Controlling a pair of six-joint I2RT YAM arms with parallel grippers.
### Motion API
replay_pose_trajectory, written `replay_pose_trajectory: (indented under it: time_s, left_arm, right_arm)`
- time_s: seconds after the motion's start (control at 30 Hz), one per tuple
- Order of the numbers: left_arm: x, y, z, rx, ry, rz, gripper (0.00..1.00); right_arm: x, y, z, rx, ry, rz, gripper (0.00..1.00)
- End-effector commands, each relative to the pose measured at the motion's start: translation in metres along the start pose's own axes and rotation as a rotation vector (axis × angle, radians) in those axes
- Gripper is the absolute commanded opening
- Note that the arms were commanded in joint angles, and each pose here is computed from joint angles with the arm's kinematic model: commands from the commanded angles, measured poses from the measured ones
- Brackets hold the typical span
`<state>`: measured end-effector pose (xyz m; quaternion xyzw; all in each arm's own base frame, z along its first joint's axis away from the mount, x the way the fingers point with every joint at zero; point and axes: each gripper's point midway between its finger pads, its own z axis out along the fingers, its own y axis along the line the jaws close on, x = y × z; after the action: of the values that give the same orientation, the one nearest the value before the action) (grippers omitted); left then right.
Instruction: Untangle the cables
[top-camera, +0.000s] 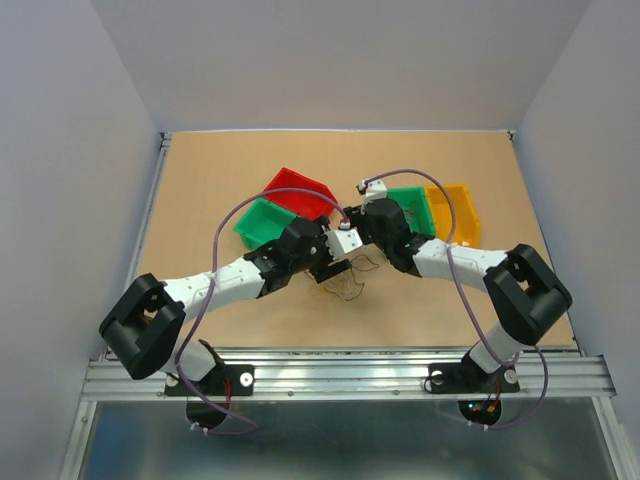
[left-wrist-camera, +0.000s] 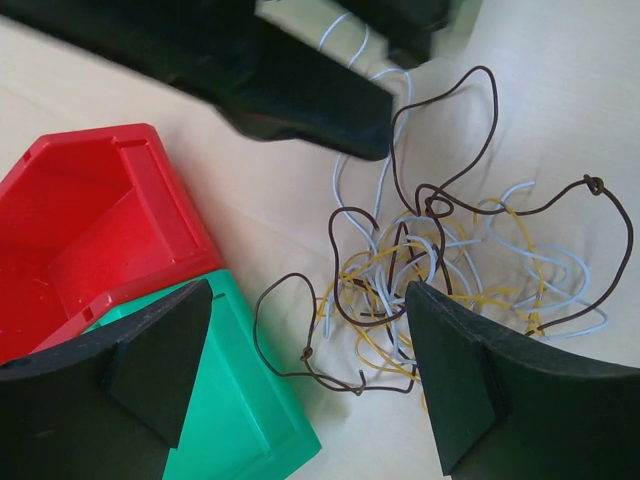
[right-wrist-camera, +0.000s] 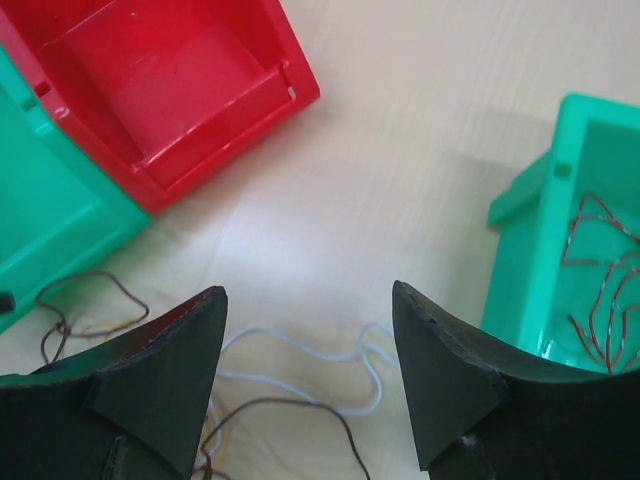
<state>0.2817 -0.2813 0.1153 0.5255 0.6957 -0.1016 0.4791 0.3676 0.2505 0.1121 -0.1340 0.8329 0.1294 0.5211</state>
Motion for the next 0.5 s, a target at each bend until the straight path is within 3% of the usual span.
replay_pose_trajectory:
  time_s: [0.0, 0.47]
  left_arm:
    - [-0.017, 0.009, 0.008, -0.017, -0.033, 0.008, 0.89]
    - [-0.011, 0.006, 0.013, 0.002, -0.01, 0.028, 0.89]
  right_arm:
    - [-0.018, 0.001, 0.019, 0.049, 0.004, -0.051, 0.73]
    - [0.022, -0.024, 0.027, 0.127, 0.144, -0.056, 0.77]
